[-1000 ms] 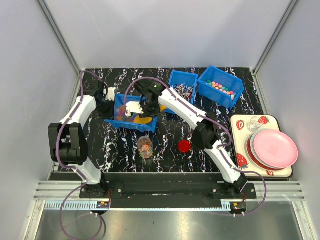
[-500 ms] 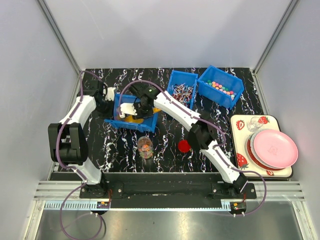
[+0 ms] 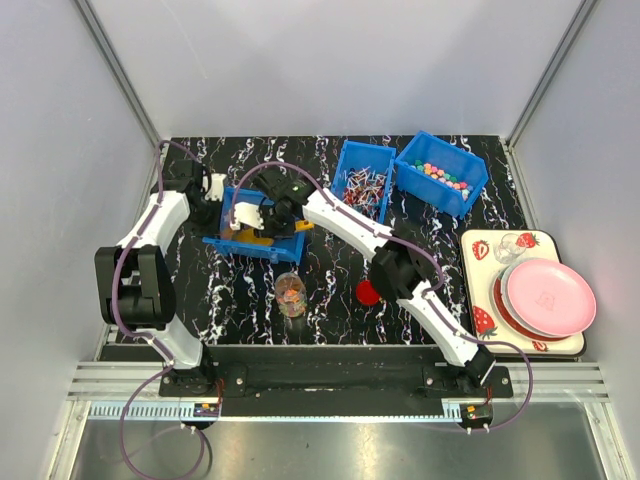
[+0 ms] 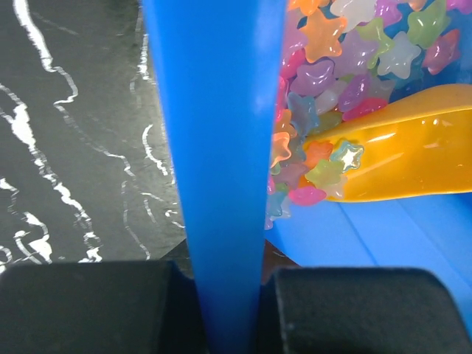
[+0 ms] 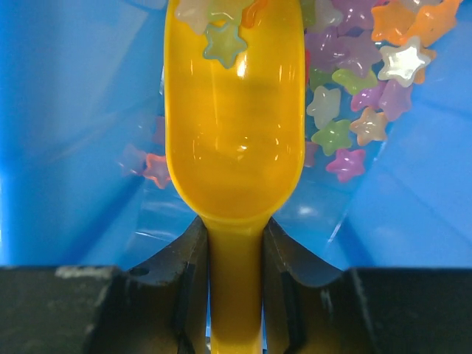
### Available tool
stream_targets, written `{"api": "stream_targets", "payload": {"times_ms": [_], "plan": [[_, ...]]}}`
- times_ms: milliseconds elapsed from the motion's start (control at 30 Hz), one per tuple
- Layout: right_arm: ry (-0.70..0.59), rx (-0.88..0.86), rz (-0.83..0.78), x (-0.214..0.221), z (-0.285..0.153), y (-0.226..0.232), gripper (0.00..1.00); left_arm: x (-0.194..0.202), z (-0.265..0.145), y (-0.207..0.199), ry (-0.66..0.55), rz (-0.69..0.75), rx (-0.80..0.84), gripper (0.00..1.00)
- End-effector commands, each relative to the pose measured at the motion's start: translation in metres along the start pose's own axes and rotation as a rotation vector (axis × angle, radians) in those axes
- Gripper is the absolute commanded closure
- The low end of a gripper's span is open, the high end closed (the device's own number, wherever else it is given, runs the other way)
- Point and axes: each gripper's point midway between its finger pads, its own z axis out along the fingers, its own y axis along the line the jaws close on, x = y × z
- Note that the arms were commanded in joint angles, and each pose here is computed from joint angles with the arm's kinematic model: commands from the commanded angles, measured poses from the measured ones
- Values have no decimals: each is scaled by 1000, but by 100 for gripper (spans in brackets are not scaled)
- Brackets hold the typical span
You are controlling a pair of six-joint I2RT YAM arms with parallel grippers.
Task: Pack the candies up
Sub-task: Scoop the fake candies from the storage box.
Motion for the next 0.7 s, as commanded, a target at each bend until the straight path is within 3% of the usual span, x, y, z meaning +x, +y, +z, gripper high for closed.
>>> {"api": "stream_targets", "payload": {"times_ms": [0,267,667], "plan": [[-196,78,118,-34,-7,-27,100,-35,-28,-39,-168,22,164,100],[-301,78,209,-36,-37,-42,100,-33,-25,-31,-157,1,148,100],[-329,122,234,-31,-82,-57,100,-30,-23,-13,-148,-49,114,100]]}}
